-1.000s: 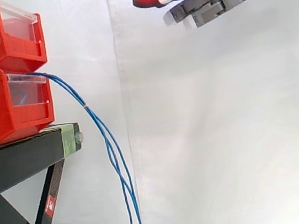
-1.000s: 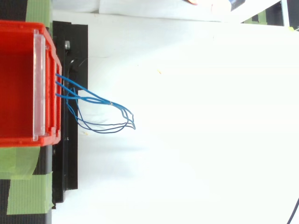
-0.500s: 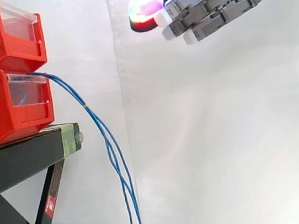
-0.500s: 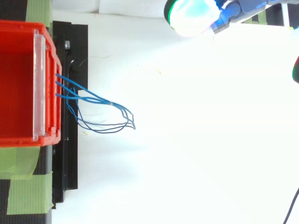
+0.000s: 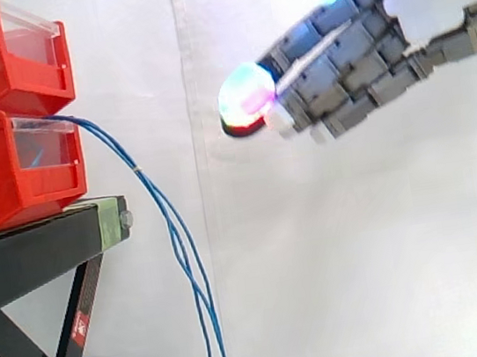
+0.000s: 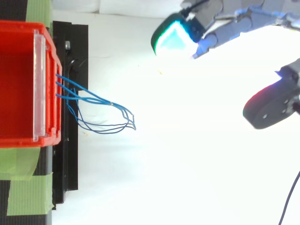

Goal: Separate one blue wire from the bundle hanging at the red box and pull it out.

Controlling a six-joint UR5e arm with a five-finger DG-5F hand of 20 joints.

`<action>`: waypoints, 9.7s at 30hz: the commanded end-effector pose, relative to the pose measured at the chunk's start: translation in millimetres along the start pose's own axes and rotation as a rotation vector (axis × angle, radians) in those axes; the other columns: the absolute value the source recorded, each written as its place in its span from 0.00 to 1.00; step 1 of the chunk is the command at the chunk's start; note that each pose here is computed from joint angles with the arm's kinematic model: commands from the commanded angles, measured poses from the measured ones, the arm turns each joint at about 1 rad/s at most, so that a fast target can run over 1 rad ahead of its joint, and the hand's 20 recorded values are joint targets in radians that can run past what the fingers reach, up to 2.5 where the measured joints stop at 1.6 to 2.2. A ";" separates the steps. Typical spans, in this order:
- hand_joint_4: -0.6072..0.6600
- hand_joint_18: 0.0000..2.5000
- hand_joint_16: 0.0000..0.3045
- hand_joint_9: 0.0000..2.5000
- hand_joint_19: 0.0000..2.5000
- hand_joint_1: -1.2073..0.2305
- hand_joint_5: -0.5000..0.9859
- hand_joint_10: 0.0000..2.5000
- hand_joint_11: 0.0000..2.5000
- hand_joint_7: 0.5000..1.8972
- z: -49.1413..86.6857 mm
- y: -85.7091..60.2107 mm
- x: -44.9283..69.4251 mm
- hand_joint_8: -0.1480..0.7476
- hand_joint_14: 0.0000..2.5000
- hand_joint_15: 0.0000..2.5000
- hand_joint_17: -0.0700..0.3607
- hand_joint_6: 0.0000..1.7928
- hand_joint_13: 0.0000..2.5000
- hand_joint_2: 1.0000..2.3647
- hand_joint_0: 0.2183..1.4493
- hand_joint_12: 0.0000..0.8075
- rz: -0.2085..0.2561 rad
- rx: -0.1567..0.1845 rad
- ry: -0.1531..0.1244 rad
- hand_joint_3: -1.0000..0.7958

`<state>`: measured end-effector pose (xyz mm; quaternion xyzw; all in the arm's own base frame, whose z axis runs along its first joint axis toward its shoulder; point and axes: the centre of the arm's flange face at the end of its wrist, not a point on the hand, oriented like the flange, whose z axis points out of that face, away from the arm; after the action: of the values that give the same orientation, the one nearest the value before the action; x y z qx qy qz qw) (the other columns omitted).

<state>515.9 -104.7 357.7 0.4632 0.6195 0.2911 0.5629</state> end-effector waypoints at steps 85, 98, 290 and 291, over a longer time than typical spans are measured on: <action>0.74 0.00 0.18 0.07 0.05 0.33 0.23 0.00 0.00 0.41 107.9 -94.7 118.9 0.44 0.00 0.02 0.45 0.28 0.00 0.00 0.31 0.39 -0.001 -0.291 -0.249 0.28; 0.69 0.00 0.18 0.09 0.06 0.33 0.24 0.00 0.02 0.54 113.6 -83.3 116.8 0.45 0.00 0.03 0.45 0.29 0.00 0.00 0.31 0.39 0.007 -0.307 -0.257 0.28; 0.64 0.17 0.15 0.38 0.18 0.39 0.26 0.01 0.28 0.59 118.1 -71.7 118.3 0.52 0.00 0.11 0.40 0.36 0.20 0.02 0.31 0.44 0.014 -0.324 -0.258 0.60; 0.64 0.17 0.15 0.39 0.18 0.39 0.26 0.01 0.28 0.59 118.7 -70.3 118.0 0.52 0.00 0.11 0.40 0.36 0.20 0.02 0.31 0.44 0.017 -0.327 -0.259 0.61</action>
<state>619.8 -45.9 220.6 0.4035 0.4850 0.3280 0.7032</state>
